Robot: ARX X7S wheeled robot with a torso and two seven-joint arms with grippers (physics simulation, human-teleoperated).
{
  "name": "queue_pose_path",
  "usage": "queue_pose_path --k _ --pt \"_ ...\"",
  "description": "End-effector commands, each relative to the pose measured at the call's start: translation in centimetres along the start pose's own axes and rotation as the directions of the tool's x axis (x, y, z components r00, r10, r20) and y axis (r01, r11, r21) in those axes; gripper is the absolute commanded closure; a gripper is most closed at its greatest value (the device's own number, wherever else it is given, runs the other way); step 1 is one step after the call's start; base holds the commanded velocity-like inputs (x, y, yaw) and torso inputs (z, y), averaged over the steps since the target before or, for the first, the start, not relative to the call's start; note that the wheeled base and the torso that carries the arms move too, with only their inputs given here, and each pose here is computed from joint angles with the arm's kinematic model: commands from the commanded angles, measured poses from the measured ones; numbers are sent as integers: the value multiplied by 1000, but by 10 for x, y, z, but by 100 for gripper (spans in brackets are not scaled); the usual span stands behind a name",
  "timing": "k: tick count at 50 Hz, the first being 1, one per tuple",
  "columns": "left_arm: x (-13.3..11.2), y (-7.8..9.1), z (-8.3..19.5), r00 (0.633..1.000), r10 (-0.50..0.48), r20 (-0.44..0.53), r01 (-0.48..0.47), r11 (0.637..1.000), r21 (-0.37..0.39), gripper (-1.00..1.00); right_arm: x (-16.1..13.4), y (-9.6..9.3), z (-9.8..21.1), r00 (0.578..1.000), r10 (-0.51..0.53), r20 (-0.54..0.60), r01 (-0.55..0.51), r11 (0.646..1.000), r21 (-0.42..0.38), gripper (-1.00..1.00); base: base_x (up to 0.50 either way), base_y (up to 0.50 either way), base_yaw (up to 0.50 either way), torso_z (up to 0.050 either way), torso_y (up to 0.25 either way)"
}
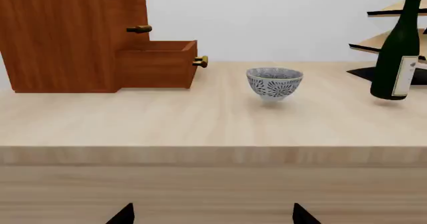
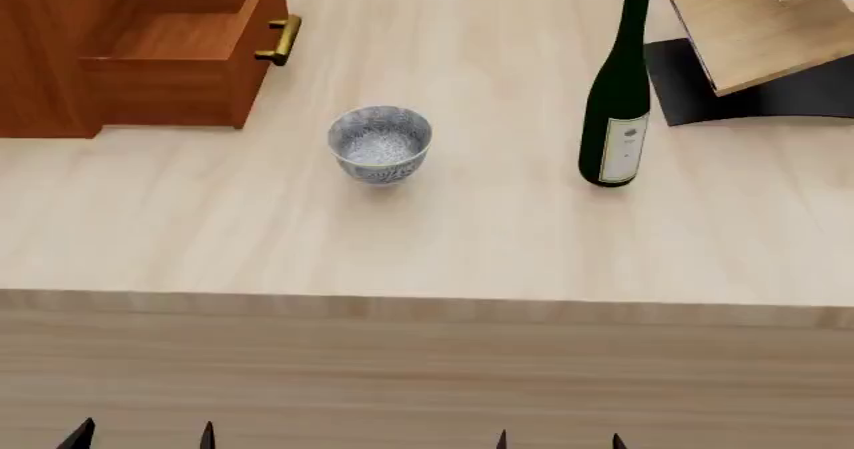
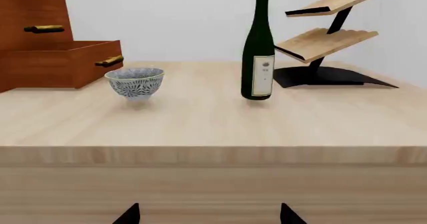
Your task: Put the bowl in the bottom drawer of the cabinet.
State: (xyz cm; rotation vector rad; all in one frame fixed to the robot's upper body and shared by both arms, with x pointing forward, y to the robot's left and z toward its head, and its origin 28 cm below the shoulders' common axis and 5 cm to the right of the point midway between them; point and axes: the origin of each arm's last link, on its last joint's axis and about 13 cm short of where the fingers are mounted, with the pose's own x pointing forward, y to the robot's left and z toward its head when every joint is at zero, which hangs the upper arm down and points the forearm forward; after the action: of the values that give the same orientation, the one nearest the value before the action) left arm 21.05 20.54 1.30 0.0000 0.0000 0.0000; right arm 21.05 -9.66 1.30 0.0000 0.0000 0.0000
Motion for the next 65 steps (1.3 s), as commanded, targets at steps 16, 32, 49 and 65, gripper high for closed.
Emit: queue_pose_path --k 16,32,49,65 --pt "-5 -6 38 982 -53 180 50 999 18 -100 -11 -18 15 977 -203 60 204 979 -5 -100 0 0 0 2 0" --pt "-18 -4 37 982 -61 176 54 997 46 -100 -30 -15 12 970 -236 54 238 971 -36 -100 0 0 0 50 0" --pt "-7 -2 50 980 -54 193 41 997 68 -100 -21 -18 22 969 -239 65 242 969 -52 -100 0 0 0 50 0" --pt "1 12 96 973 -89 215 53 985 165 -100 -17 -35 56 955 -269 124 284 951 -124 -100 0 0 0 38 0"
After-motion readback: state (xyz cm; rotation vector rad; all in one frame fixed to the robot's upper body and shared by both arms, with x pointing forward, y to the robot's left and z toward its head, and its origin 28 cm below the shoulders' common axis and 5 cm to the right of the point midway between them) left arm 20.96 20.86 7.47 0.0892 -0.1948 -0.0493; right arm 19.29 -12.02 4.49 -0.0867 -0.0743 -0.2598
